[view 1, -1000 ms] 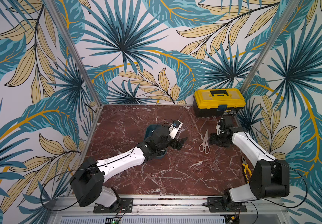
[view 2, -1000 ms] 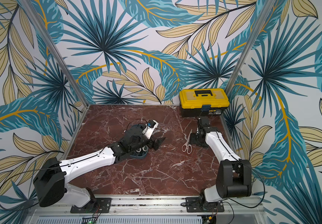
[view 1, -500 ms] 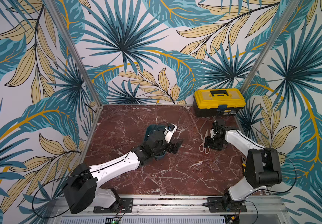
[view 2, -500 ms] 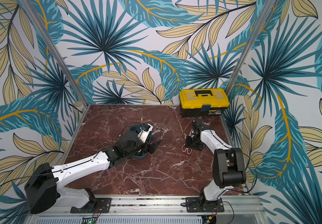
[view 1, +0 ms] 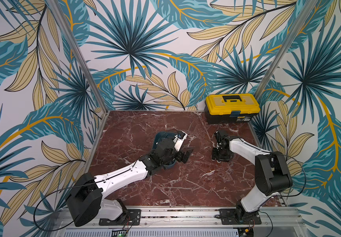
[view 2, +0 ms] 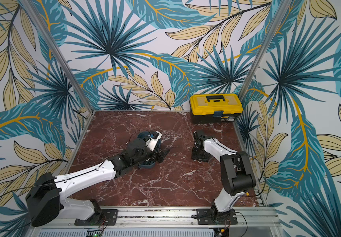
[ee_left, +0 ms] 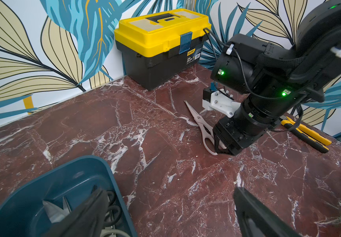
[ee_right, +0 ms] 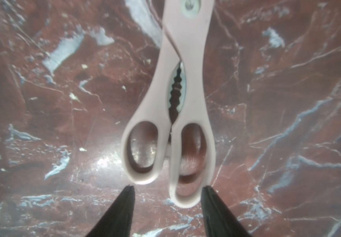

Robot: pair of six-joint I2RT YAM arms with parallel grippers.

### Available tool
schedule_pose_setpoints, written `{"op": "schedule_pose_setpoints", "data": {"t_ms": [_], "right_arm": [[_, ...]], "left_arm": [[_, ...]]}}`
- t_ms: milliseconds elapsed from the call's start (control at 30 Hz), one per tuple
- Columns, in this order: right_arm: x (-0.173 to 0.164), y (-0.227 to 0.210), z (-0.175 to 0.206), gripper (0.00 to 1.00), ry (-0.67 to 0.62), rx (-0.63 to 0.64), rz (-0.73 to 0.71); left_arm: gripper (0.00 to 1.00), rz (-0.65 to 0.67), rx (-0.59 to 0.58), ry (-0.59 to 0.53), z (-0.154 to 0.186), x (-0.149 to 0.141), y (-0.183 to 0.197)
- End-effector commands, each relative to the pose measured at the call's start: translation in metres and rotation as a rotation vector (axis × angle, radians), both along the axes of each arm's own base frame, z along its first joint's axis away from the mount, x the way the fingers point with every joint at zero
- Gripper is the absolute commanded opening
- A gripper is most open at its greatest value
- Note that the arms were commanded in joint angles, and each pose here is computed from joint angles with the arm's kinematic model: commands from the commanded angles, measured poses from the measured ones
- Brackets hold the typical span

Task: Put the scissors into the storage box
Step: Pick up the scissors from the center of the board.

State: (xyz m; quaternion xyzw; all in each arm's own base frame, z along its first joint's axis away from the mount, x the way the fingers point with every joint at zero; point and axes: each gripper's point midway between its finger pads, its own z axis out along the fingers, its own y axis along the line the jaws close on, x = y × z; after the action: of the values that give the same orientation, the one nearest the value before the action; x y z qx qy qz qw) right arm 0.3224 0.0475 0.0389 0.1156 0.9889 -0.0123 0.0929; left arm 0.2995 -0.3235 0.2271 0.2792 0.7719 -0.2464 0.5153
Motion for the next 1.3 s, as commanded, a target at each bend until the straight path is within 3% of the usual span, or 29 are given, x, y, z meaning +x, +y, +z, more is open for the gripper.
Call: {"op": "schedule_pose_setpoints", "data": {"t_ms": [0, 400, 667, 833, 1133, 1267], "right_arm": [[0.014, -0.003, 0.002, 0.56, -0.022, -0.027, -0.017], [0.022, -0.010, -0.031, 0.49, 0.048, -0.092, -0.031], [0.018, -0.016, -0.031, 0.22, 0.060, -0.124, -0.013], [0.018, -0.011, -0.031, 0.14, 0.058, -0.095, -0.004], [0.018, 0.003, -0.012, 0.10, -0.009, -0.014, 0.037], [0.018, 0.012, 0.006, 0.10, -0.037, 0.015, 0.079]], "left_arm": [[1.00, 0.022, 0.002, -0.012, 0.001, -0.004, 0.011], [1.00, 0.021, 0.012, -0.009, -0.001, -0.006, 0.014], [1.00, 0.029, 0.010, -0.019, 0.001, -0.004, 0.014], [1.00, 0.028, 0.015, -0.021, 0.004, -0.002, 0.012], [1.00, 0.047, -0.005, -0.046, 0.011, -0.001, 0.016], [1.00, 0.131, 0.004, -0.081, 0.019, 0.004, 0.033]]}}
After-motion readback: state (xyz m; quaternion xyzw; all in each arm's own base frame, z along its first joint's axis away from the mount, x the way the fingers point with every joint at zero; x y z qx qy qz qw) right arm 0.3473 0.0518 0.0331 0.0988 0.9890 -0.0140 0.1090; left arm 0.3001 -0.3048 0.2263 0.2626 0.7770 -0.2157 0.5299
